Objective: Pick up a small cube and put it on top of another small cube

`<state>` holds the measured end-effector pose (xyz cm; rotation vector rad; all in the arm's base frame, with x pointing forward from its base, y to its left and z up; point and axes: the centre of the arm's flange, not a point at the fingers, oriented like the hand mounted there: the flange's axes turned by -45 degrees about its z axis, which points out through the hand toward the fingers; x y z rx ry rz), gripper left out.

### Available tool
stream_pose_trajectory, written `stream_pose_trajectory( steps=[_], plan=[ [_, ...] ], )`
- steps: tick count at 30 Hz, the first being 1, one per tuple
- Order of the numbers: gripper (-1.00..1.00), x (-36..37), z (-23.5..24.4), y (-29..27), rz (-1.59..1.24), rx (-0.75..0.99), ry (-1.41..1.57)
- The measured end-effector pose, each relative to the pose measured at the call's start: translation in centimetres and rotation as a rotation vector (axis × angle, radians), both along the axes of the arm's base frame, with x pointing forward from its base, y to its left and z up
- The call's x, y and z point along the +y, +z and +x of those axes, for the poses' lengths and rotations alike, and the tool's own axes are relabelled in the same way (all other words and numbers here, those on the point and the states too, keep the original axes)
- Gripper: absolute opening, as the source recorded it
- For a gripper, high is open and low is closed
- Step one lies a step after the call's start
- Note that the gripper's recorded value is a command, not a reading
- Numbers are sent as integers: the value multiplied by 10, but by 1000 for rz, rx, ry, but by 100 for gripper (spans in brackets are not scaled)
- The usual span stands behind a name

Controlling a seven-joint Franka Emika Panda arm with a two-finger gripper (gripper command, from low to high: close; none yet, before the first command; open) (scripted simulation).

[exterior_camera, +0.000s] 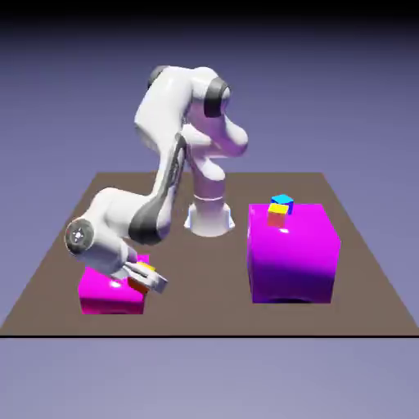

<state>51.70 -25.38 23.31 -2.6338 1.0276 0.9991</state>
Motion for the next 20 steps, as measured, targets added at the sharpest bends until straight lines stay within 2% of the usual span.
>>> stream_pose_trajectory(
  steps=[12, 17, 18, 20],
  plan=[
    [-100, -151, -149, 80, 32, -106, -476],
    [-100, -125, -159, 24, 33, -106, -476],
    [100, -123, -160, 20, 32, -106, -476],
    [100, -123, -161, 20, 31, -105, -475]
  ],
)
